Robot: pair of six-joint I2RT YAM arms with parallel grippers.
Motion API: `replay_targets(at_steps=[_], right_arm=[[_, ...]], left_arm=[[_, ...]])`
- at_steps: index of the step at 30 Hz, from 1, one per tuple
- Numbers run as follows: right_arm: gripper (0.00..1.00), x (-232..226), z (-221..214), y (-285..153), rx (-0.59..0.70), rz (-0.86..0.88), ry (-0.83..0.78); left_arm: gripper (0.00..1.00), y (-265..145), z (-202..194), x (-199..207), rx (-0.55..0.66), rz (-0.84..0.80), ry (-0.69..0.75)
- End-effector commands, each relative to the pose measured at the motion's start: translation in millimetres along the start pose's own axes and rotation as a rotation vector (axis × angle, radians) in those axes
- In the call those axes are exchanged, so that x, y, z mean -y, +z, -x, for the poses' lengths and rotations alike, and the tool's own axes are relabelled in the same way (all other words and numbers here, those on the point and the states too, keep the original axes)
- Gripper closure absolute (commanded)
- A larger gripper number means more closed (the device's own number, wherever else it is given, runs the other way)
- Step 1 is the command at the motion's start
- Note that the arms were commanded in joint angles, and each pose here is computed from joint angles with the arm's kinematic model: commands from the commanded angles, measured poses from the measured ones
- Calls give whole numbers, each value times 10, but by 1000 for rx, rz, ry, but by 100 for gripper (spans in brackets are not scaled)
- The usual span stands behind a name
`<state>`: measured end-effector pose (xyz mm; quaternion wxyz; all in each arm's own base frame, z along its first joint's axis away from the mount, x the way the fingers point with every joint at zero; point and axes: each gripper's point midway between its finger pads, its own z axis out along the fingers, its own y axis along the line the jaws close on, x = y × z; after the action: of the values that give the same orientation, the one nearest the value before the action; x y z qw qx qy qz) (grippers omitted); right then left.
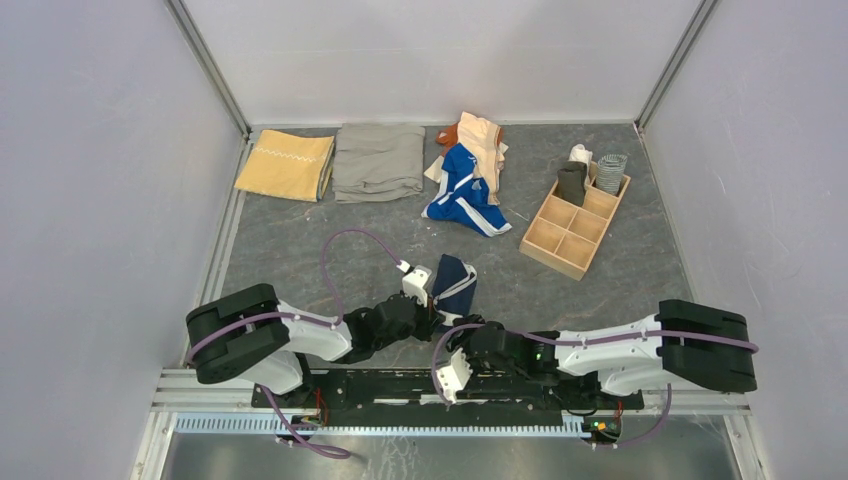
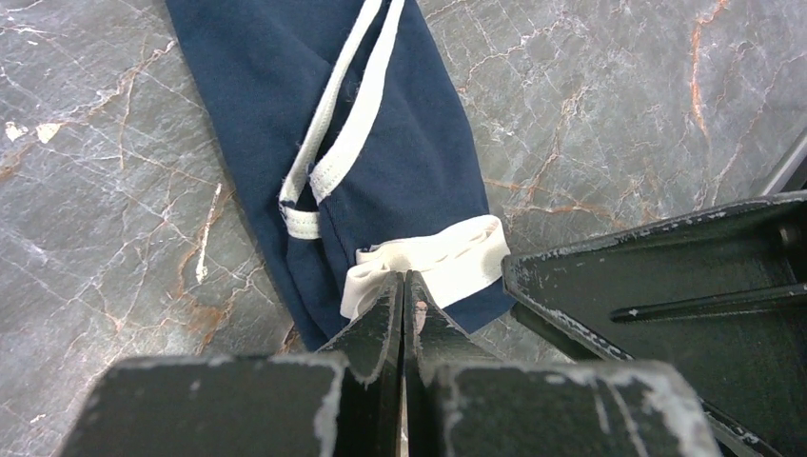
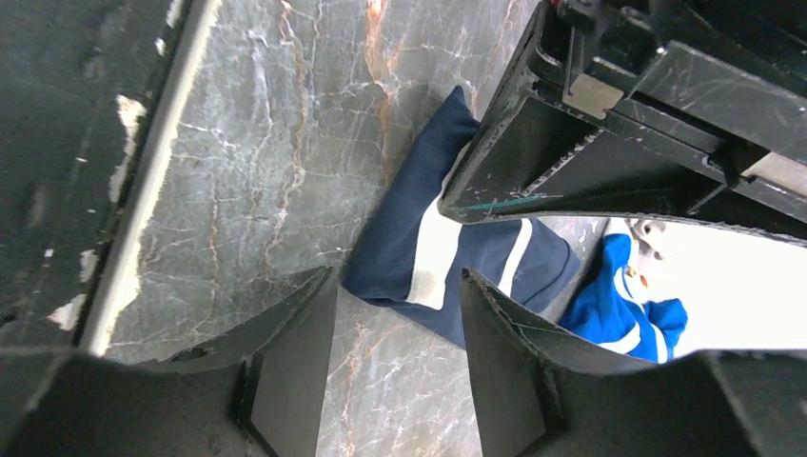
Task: Roll the underwear
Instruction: Roll the underwear to the center of the board.
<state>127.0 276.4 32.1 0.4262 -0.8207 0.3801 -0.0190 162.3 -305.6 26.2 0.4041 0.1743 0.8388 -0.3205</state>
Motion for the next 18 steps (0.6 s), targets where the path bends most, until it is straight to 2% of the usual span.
replay_targets(at_steps=[1,9,16,18], right_arm=[[43,82,-55,24,-50,-31,-55],[44,-62,-142,98,-81,4,-53],[57,-101,-207,147,-93,1,-22],[65,-68,-225,154,-99,-19,-2]], left_arm=[[98,-62,-364,-234,-122,57,13],[98,-56,-372,-233,-128,47,15],[98,-58,-372,-240,-128,44,18],[98,-54,-374,-246,-129,45,18]])
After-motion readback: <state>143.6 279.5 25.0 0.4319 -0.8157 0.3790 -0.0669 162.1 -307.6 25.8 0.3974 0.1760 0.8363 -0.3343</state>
